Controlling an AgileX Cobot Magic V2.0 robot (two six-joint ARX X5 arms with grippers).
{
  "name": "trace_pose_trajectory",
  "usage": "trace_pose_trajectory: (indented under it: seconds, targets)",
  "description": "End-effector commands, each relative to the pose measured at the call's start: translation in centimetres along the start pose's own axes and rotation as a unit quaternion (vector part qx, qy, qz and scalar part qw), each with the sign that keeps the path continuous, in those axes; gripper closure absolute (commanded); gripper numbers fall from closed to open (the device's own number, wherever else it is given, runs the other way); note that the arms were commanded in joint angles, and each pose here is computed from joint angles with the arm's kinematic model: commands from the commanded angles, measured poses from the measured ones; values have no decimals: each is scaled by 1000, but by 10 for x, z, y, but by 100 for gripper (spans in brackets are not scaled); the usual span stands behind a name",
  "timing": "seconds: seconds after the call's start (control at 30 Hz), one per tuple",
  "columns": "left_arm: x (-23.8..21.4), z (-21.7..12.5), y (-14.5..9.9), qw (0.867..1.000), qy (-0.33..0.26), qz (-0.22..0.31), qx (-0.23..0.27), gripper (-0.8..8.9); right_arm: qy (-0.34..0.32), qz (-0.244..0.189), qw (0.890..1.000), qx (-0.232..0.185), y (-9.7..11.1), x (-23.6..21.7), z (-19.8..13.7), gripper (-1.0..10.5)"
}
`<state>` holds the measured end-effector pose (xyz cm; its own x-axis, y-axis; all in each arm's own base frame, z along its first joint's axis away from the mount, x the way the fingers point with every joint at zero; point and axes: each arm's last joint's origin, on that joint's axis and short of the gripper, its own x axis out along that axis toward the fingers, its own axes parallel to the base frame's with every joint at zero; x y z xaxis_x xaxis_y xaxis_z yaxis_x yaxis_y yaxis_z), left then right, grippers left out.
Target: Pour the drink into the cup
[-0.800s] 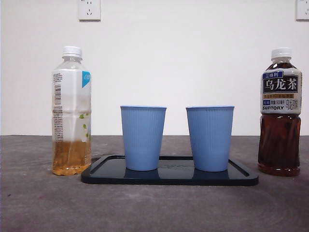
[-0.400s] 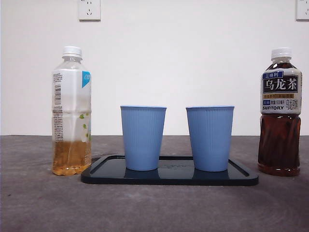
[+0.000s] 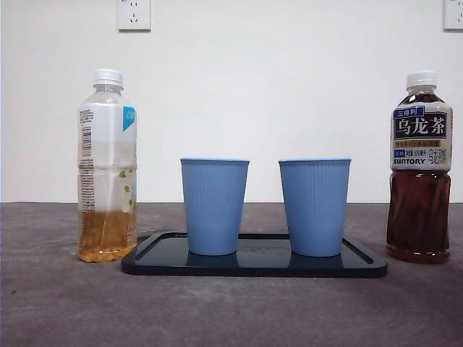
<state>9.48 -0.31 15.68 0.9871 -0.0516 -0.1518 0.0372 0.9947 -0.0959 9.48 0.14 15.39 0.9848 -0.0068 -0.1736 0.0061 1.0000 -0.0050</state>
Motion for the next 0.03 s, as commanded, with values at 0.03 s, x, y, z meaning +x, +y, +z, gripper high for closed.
trace_pose_trajectory:
  seconds: [0.03]
  targets:
    - [2,-7,1,1000,12,2,0,793,1,-1,1000,-2,0,1,-2,932]
